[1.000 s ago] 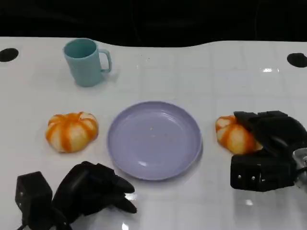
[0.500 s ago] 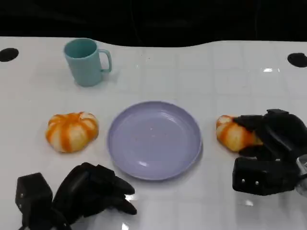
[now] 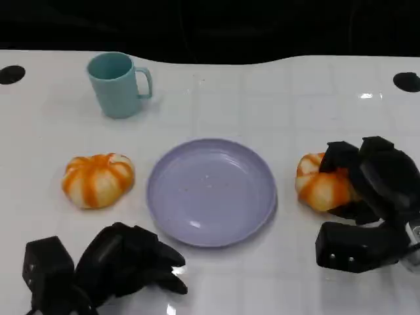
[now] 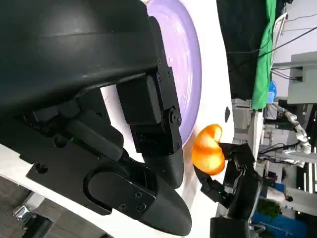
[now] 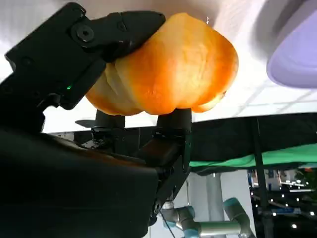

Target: Grasp the bread from the table and place it into the plate.

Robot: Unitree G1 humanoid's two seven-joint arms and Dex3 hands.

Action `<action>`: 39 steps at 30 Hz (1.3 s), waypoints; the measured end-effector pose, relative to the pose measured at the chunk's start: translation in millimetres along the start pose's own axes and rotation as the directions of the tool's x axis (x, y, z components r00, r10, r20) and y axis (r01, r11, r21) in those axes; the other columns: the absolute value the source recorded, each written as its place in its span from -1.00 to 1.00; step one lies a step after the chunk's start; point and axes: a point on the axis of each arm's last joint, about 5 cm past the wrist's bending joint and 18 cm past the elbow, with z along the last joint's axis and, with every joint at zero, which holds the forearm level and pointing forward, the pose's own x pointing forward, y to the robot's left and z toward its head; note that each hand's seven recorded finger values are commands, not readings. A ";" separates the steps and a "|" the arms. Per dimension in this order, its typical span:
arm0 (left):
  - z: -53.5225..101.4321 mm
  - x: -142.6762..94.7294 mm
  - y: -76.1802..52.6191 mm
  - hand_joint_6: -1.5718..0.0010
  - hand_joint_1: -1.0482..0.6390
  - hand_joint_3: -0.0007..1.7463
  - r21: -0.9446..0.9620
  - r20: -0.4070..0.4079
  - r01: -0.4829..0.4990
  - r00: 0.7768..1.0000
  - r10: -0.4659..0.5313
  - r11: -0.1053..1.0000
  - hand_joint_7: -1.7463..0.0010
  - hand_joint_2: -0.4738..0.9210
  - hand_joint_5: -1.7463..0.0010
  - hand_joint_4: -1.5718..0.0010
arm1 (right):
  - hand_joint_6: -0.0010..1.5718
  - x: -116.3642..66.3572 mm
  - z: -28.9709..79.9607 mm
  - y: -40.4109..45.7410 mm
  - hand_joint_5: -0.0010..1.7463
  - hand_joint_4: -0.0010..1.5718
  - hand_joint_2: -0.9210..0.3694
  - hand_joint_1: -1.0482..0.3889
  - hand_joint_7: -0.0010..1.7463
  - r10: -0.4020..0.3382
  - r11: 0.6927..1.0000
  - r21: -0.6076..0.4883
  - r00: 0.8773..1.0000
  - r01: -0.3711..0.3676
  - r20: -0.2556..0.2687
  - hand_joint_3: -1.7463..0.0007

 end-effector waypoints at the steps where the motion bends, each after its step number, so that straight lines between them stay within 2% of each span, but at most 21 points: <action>1: -0.1 0.1 -0.1 -0.99 -1.00 -1.00 -0.001 0.000 0.000 1.000 0.000 1.000 0.99 0.81 0.73 -1.00 | -0.11 0.7 0.9 -0.4 1.00 0.20 -0.03 0.29 1.00 -0.017 1.000 0.006 1.000 0.017 0.009 -0.34; 11: -0.4 0.7 -1.0 -0.98 -1.00 -0.99 -0.006 0.002 -0.001 1.000 0.001 1.000 0.99 0.82 0.73 -1.00 | -0.08 9.2 10.9 -6.3 1.00 0.25 0.00 0.32 1.00 -0.126 0.991 0.065 0.988 0.120 0.091 -0.45; 16: -1.3 -0.7 -0.1 -0.99 -1.00 -0.99 -0.011 -0.001 -0.008 1.000 0.008 1.000 0.99 0.83 0.73 -0.99 | -0.04 14.3 19.5 -9.8 1.00 0.29 0.01 0.32 1.00 -0.166 0.982 0.115 0.975 0.150 0.147 -0.55; 19: -1.5 -1.3 0.3 -0.99 -1.00 -0.99 -0.010 -0.004 -0.010 1.000 0.010 1.000 0.99 0.83 0.73 -1.00 | -0.03 19.5 30.8 -11.3 1.00 0.30 0.02 0.31 1.00 -0.190 0.974 0.158 0.963 0.161 0.191 -0.60; 28: -1.3 -1.1 0.4 -0.98 -1.00 -1.00 -0.010 -0.002 -0.010 1.000 0.010 1.000 1.00 0.83 0.73 -0.99 | -0.02 32.8 65.2 -17.5 1.00 0.28 0.11 0.26 0.97 -0.130 0.964 0.262 0.940 0.045 0.316 -0.74; 33: -1.3 -1.2 0.5 -0.97 -1.00 -0.99 -0.008 -0.003 -0.008 1.000 0.008 1.000 1.00 0.84 0.73 -0.98 | 0.02 41.3 80.4 -16.0 1.00 0.27 0.09 0.25 0.89 -0.082 0.962 0.271 0.926 -0.022 0.368 -0.71; 39: -0.9 -1.2 0.4 -0.97 -1.00 -1.00 -0.001 0.004 -0.007 1.000 0.007 1.000 1.00 0.84 0.73 -0.98 | 0.03 49.3 95.4 -11.6 1.00 0.26 0.06 0.27 0.90 -0.037 0.956 0.281 0.917 -0.083 0.396 -0.67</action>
